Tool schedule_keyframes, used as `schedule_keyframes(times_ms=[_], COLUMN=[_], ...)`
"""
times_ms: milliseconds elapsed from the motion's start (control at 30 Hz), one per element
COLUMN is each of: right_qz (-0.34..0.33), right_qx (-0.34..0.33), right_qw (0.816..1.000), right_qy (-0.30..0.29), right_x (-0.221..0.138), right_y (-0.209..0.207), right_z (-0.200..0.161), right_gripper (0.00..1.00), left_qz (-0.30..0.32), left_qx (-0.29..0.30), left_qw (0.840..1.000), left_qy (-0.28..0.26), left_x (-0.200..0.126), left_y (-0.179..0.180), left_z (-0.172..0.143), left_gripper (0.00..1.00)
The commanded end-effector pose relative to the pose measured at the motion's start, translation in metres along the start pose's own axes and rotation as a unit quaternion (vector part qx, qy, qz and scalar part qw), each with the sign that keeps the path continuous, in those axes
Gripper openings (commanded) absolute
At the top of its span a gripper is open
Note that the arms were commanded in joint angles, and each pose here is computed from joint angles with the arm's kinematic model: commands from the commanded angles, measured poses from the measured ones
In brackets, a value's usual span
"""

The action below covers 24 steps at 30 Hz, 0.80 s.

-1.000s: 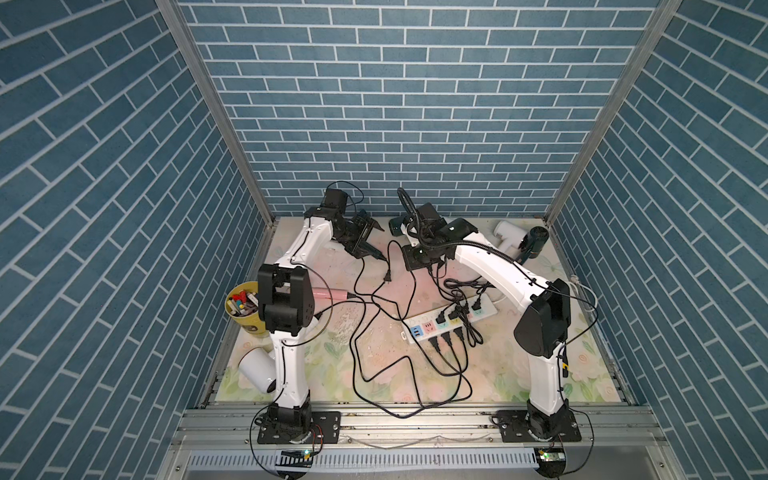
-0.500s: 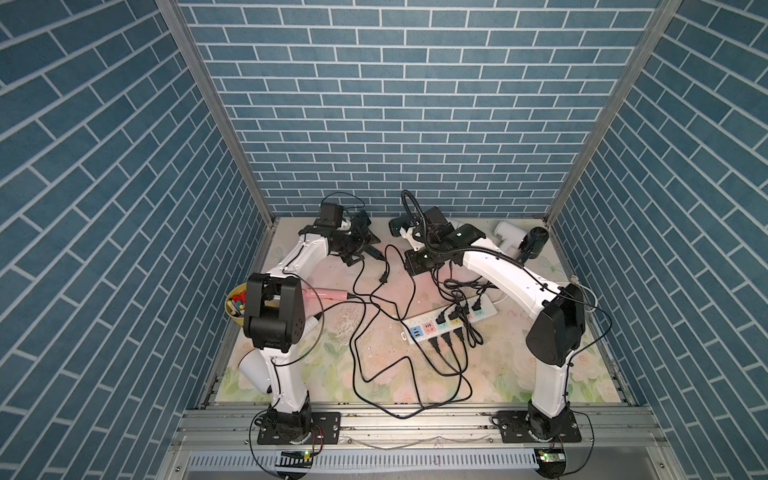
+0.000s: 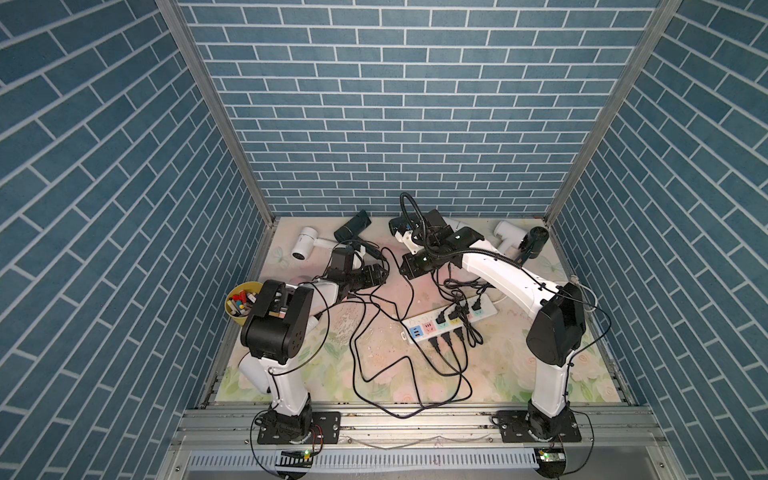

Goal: Charge the blow dryers
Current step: Pick up the plug from the center of the board.

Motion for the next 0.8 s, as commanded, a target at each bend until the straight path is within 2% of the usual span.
schedule_keyframes(times_ms=[0, 233, 367, 433, 533, 600, 667, 767], right_qz=[0.021, 0.027, 0.029, 0.028, 0.031, 0.028, 0.018, 0.001], right_qx=[-0.033, -0.031, -0.03, -0.027, -0.021, -0.015, -0.008, 0.005], right_qw=[0.999, 0.999, 0.999, 0.999, 0.999, 0.999, 1.0, 1.0], right_qy=[-0.015, -0.019, -0.016, -0.016, -0.015, -0.015, -0.018, -0.026], right_x=[-0.018, -0.027, -0.027, -0.026, -0.024, -0.023, -0.024, -0.028], right_y=[0.012, 0.011, 0.011, 0.01, 0.01, 0.009, 0.006, 0.0], right_z=[-0.001, -0.015, -0.017, -0.018, -0.019, -0.02, -0.022, -0.026], right_gripper=[0.0, 0.0, 0.0, 0.0, 0.0, 0.0, 0.0, 0.0], left_qz=[-0.017, -0.05, -0.085, -0.105, -0.119, -0.12, -0.12, -0.107], left_qx=[0.063, 0.091, 0.096, 0.097, 0.104, 0.109, 0.11, 0.122], left_qw=[0.995, 0.991, 0.989, 0.987, 0.985, 0.984, 0.983, 0.982], left_qy=[-0.08, -0.089, -0.08, -0.075, -0.072, -0.077, -0.086, -0.099], left_x=[-0.007, -0.014, -0.004, 0.003, 0.01, 0.007, -0.001, -0.017], left_y=[-0.012, -0.029, -0.037, -0.044, -0.055, -0.061, -0.067, -0.079], left_z=[0.031, 0.043, 0.045, 0.048, 0.051, 0.053, 0.055, 0.056], left_gripper=[0.83, 0.8, 0.7, 0.62, 0.44, 0.27, 0.15, 0.07])
Point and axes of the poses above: each gripper's point midway between its finger pads, its own x axis out along the fingers, its own y axis along the line the jaws close on, z = x × y, the point moved 5 cm from there along -x, back along the fingers, and after that the axes turned 12 degrees about x, right-handed, at the moved point
